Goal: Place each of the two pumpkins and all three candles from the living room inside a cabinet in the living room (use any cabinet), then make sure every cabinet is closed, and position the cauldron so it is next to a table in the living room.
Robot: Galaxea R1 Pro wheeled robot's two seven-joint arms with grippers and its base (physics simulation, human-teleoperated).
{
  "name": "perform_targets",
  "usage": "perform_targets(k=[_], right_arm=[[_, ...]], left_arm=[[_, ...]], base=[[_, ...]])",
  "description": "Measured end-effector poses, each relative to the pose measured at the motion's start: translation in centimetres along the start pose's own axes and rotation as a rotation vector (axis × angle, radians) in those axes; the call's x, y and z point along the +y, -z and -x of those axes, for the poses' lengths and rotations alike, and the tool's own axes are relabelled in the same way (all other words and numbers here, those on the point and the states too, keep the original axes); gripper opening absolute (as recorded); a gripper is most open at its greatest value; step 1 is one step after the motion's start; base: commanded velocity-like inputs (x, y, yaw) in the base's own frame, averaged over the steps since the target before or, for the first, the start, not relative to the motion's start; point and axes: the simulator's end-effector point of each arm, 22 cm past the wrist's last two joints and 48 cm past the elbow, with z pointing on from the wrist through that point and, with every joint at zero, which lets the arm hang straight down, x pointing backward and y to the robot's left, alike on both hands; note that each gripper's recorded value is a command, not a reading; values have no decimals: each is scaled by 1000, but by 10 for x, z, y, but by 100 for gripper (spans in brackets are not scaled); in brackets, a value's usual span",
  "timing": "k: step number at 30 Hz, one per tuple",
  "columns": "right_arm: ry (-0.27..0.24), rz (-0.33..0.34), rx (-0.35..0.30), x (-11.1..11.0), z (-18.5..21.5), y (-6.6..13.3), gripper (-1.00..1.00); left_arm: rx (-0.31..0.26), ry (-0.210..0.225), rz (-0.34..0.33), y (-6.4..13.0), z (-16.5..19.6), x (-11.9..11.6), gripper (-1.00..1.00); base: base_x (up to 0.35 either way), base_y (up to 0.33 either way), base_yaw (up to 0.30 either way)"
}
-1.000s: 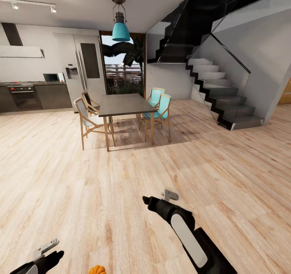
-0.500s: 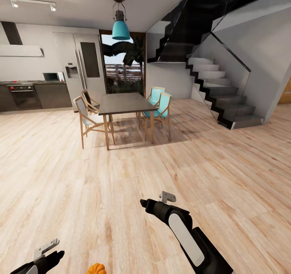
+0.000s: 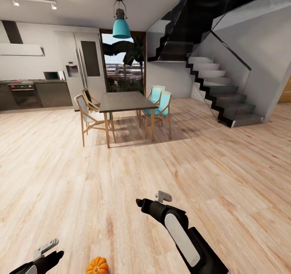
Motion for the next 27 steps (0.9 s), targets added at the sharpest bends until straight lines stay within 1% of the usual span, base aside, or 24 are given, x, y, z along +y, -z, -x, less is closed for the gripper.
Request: perform_targets(k=[2, 6, 11, 17, 21, 22, 24, 25, 26, 27], right_arm=[[2, 5, -1, 4, -4, -3, 100], [30, -10, -17, 1, -7, -7, 100], [39, -15, -23, -3, -14, -13, 100], [42, -15, -28, -8, -22, -18, 100], [43, -14, -30, -11, -27, -22, 100], [44, -14, -31, -12, -28, -23, 100], [66, 11, -40, 0, -31, -21, 100], [74, 18, -42, 3, -32, -21, 100], [95, 41, -50, 14, -34, -18, 100], [106, 53, -55, 19, -35, -16, 100]], left_arm=[[1, 2, 0, -3, -2, 1, 100], [0, 6, 1, -10, -7, 3, 100], [7, 9, -1, -18, -15, 5, 100], [75, 14, -4, -27, -39, 6, 100], [81, 12, -10, -33, -42, 5, 100], [79, 11, -19, -34, -39, 1, 100], [85, 15, -55, -36, -24, -19, 100], [90, 16, -61, -37, -23, -22, 100], [97, 28, -78, -38, -15, -31, 100], [97, 47, -87, -39, -11, -35, 100]], base=[[-22, 12, 71], [-6, 4, 217], [-1, 0, 80], [0, 0, 7], [0, 0, 0], [0, 0, 0], [0, 0, 0], [0, 0, 0], [0, 0, 0], [0, 0, 0]])
